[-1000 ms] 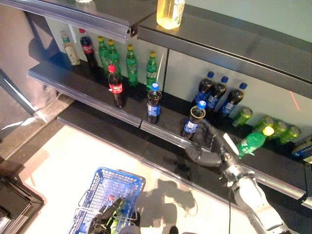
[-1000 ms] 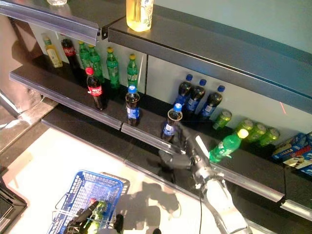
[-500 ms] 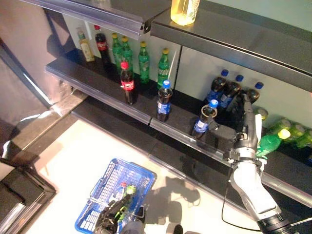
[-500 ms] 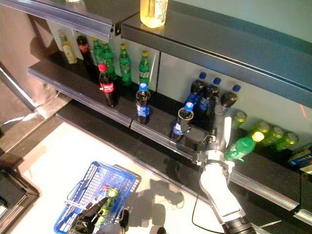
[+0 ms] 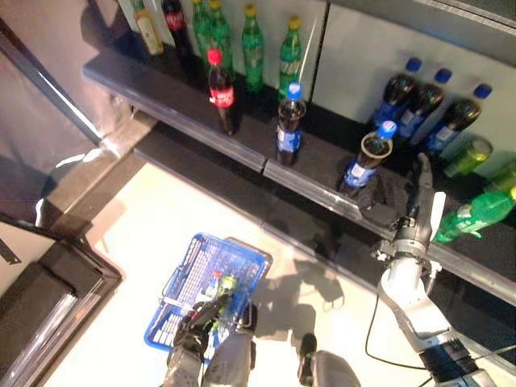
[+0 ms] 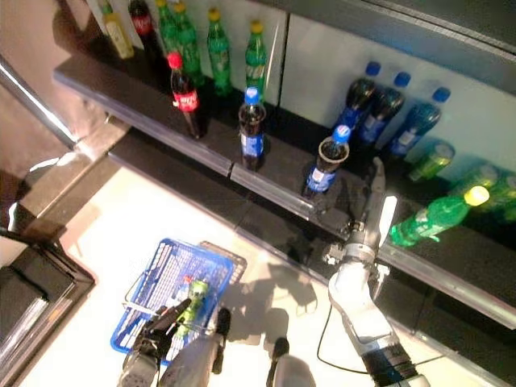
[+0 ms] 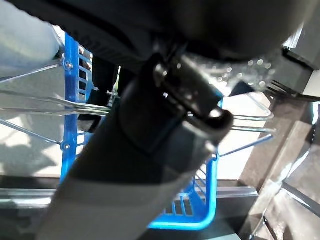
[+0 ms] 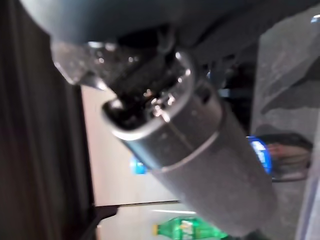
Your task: Pick up the drink and place into the basket.
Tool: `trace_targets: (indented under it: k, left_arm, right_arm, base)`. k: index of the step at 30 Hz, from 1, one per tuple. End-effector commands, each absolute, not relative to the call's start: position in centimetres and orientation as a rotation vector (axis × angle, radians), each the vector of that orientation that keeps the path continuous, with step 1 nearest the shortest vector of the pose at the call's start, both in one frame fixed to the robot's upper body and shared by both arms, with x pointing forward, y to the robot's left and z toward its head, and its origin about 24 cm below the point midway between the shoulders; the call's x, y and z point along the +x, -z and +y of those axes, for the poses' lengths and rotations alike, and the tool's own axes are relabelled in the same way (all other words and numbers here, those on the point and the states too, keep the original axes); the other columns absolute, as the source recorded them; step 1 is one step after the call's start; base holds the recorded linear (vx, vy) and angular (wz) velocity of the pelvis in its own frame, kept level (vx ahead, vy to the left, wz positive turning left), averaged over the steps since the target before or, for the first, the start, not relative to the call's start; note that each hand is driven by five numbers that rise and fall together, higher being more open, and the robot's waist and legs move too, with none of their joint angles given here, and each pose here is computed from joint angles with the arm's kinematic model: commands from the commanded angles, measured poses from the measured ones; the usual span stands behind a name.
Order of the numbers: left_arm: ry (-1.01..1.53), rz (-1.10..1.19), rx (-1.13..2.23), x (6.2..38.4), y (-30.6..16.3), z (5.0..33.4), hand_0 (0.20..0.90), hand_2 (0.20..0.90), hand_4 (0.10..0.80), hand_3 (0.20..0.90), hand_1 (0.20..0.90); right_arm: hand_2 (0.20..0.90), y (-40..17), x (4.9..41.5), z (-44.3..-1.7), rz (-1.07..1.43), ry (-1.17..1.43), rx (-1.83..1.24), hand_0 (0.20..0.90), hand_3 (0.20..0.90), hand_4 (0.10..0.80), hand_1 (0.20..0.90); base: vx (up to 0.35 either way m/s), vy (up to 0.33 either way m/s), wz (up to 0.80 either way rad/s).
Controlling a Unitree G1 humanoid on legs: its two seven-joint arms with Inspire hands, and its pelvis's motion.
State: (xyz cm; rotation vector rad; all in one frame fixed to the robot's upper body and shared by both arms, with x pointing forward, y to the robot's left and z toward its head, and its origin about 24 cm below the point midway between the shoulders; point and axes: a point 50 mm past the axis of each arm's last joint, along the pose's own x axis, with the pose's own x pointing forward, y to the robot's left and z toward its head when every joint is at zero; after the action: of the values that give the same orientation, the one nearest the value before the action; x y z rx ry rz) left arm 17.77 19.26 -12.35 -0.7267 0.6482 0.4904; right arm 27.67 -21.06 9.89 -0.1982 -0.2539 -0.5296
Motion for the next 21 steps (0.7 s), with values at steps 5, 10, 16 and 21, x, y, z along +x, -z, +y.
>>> trace_targets:
  k: [5,10,16,21]
  left_arm:
    - [-0.408,0.585,-0.606,16.2,11.9,20.7,0.300,0.300,0.100,0.200,0.300]
    - [-0.357,0.540,-0.595,17.8,11.1,20.2,0.300,0.300,0.100,0.200,0.300]
    - [-0.339,0.515,-0.593,18.6,10.6,20.2,0.300,0.300,0.100,0.200,0.300]
    - [-0.340,0.504,-0.592,18.8,10.3,20.4,0.300,0.300,0.100,0.200,0.300]
  right_arm:
    - [0.900,-17.2,29.1,-19.1,-0.610,0.565,-0.069,0.900,0.900,0.800,0.900]
    - [0.900,-19.2,29.9,-19.0,-0.669,0.600,-0.027,0.900,0.900,0.800,0.900]
    - [0.900,-20.8,30.8,-19.6,-0.688,0.660,0.011,0.900,0.900,0.800,0.900]
    - [0.900,-22.0,31.5,-20.3,-0.680,0.698,0.051,0.900,0.900,0.800,0.900]
  base:
    - [-0.061,0.004,-0.04]
    - [-0.059,-0.011,-0.01]
    - [-0.004,0.003,-0.02]
    - [0.004,0.006,0.02]
